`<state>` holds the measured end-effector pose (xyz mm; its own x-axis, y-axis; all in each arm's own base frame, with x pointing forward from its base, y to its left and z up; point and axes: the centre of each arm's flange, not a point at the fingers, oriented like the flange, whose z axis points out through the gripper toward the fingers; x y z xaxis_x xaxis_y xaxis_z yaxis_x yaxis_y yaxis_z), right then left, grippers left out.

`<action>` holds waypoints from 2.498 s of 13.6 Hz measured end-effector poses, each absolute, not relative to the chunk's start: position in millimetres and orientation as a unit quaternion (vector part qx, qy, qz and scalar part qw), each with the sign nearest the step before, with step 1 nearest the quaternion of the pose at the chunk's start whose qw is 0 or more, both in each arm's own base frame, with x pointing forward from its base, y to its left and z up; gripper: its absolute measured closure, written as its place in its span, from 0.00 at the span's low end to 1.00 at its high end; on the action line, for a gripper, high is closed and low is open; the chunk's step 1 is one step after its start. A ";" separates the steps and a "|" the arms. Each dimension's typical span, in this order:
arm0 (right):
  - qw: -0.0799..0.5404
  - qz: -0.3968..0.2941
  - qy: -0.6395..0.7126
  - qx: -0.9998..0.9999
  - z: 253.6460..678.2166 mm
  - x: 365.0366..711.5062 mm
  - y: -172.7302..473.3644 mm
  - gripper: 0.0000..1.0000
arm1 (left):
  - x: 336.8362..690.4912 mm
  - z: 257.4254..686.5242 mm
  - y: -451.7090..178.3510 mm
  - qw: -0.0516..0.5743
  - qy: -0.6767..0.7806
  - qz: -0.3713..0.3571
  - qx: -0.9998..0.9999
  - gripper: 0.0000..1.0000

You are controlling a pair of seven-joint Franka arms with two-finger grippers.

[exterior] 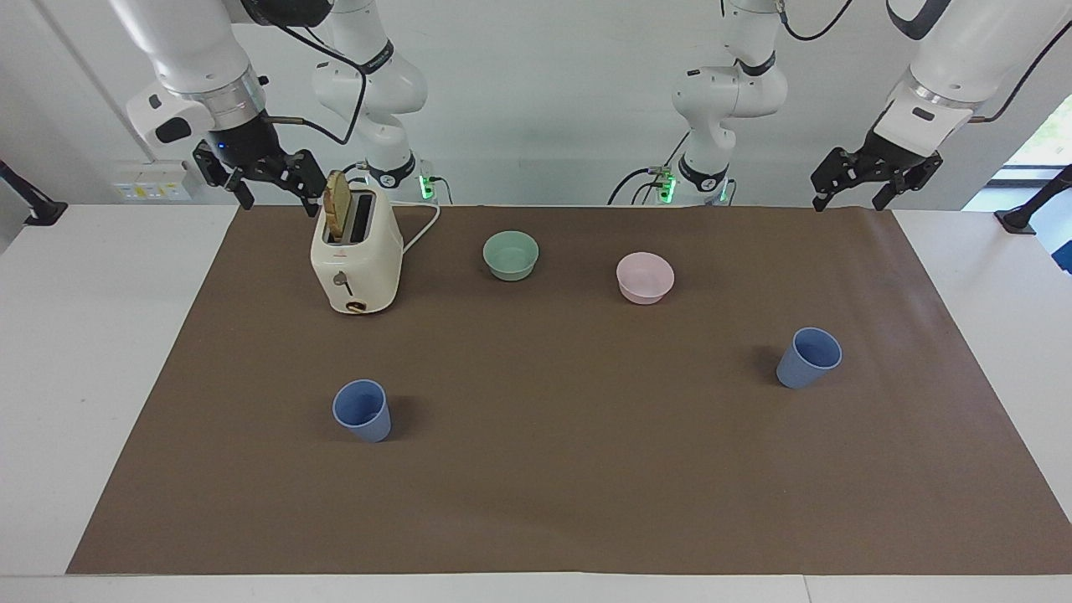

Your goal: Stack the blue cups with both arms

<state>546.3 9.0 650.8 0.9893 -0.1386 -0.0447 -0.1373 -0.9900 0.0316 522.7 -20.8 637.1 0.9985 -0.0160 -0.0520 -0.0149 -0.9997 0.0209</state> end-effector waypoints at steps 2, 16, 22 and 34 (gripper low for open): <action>0.014 -0.023 -0.069 0.997 650.8 546.3 9.0 0.00 | 527.3 623.1 -17.2 0.011 -0.004 -0.021 1.000 0.00; 0.014 -0.023 -0.069 0.997 650.8 546.3 9.0 0.00 | 583.8 415.4 60.2 0.008 0.068 -0.013 0.998 0.00; 0.014 -0.023 -0.069 0.997 650.8 546.3 9.0 0.00 | 586.4 373.2 58.2 0.027 0.086 -0.022 0.996 0.00; 0.014 -0.023 -0.069 0.997 650.8 546.3 9.3 0.00 | 599.4 398.6 48.1 0.034 0.089 -0.001 0.995 0.95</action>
<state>546.3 9.3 650.8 0.9894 -0.1380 -0.0447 -0.1366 -0.9901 0.0316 599.4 48.1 398.6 0.9841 0.1772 -0.0080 0.1773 -0.9819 0.0670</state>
